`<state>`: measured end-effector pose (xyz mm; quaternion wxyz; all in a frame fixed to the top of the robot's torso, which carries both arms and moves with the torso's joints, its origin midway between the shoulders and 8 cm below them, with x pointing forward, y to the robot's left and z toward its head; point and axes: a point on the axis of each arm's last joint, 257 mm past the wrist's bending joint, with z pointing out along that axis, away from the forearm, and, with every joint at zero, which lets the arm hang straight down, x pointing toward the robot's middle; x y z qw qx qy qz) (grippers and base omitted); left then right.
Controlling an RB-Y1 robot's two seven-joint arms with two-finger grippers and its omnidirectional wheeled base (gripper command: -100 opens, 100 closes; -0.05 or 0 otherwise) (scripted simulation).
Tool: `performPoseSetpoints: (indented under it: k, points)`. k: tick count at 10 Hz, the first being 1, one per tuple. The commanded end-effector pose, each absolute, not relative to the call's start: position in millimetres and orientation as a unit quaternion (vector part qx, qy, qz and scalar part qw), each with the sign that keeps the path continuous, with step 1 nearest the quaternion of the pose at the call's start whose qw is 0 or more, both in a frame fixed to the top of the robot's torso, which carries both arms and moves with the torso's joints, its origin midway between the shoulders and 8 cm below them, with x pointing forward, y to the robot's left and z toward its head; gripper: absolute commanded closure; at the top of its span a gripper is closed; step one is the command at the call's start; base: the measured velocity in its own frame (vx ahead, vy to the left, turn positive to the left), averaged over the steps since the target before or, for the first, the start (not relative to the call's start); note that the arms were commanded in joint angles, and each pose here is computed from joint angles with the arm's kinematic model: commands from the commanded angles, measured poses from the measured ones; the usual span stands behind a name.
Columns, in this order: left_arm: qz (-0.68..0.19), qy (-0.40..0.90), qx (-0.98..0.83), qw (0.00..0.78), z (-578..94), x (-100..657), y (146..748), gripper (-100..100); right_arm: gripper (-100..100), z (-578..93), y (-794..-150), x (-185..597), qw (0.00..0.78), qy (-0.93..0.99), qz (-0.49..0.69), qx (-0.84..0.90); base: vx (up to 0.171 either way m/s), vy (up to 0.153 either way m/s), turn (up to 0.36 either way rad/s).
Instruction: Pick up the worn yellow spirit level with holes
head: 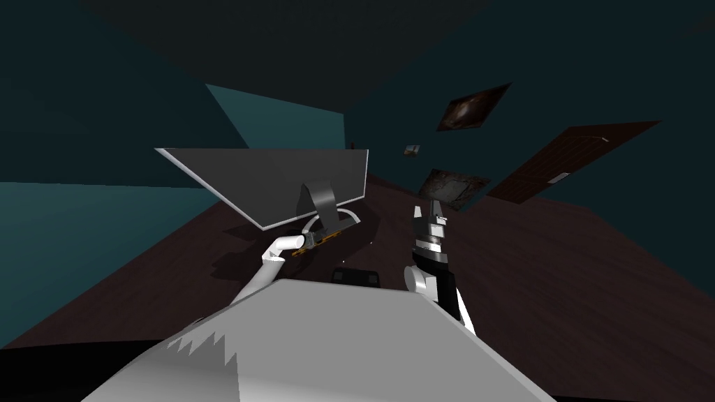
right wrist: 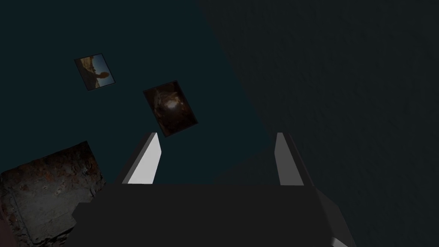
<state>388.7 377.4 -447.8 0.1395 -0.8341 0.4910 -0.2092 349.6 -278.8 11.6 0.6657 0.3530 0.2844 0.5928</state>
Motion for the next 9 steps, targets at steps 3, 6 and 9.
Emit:
performPoseSetpoints:
  k: [3, 6, 9]
  points:
    - [-0.167, 0.482, -0.855, 0.099, -463.4, 369.5, 383.1, -100, 0, 11.6, -278.8, 349.6, 0.666, 0.284, 0.593, 0.353, 0.026, 0.016, -0.048]
    - [-0.133, 0.472, -0.869, 0.068, -472.3, 353.6, 387.7, -100, 0, 11.6, -278.8, 349.6, 0.666, 0.284, 0.593, 0.353, 0.02, 0.014, -0.031]
    - [-0.095, 0.458, -0.883, 0.033, -479.1, 334.8, 393.1, -100, 0, 11.6, -278.8, 349.6, 0.666, 0.284, 0.593, 0.353, 0.019, 0.012, -0.046]
